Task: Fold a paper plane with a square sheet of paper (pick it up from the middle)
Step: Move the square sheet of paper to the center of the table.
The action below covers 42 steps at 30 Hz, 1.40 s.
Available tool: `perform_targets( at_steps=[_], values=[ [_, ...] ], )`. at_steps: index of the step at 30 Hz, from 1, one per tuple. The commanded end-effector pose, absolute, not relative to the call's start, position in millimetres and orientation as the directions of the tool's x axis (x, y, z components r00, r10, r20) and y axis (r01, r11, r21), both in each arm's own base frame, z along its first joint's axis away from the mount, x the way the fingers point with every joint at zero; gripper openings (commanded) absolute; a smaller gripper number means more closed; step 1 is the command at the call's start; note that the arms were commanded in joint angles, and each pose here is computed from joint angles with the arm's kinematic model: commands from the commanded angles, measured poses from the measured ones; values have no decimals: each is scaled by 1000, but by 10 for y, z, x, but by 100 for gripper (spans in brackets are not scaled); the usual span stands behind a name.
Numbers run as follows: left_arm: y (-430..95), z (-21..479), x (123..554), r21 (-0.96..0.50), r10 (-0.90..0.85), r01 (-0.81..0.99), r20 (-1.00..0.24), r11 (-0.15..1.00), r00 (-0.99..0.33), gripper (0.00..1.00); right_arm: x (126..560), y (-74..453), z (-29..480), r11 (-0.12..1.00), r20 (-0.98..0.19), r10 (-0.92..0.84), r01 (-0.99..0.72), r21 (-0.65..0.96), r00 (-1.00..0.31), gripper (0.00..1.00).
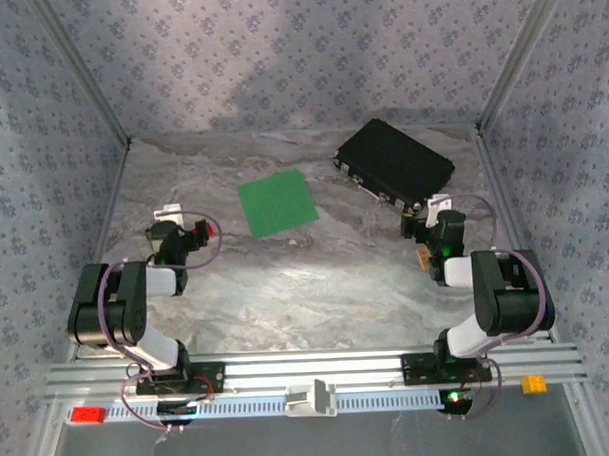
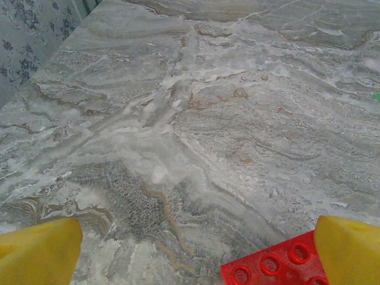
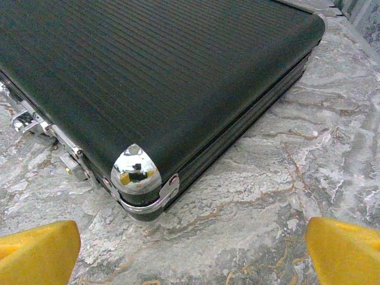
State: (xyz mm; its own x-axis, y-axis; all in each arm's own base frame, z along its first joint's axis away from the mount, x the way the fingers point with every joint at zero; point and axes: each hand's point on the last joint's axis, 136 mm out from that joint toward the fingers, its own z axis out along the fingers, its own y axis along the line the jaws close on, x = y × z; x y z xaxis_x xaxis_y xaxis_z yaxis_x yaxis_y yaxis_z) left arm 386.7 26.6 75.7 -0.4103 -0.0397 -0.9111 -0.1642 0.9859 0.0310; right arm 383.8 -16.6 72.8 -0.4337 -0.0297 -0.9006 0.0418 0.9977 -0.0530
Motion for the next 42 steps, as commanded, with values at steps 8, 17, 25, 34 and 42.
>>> perform_targets(
  at_steps=[8,17,25,34,42],
  values=[
    [283,906,3947,12,-52,-171,-930,985,-363,100,3914,-174,824,998,-914,-15,42,-35,-406,99],
    [283,905,3948,11,-53,-171,-930,985,-364,100,3915,-172,827,999,-914,-12,40,-31,-405,99],
    [226,932,3937,9,-41,-137,-934,991,-355,100,3905,-132,838,999,-917,-25,18,-35,-397,99],
    [221,1057,3845,6,-38,-136,-946,991,-322,100,3860,-74,882,998,-927,-55,4,-61,-372,99],
    [288,1341,3736,-47,-117,-199,-928,979,-354,100,3812,-153,1169,998,-905,7,64,-23,-426,99]
  ],
)
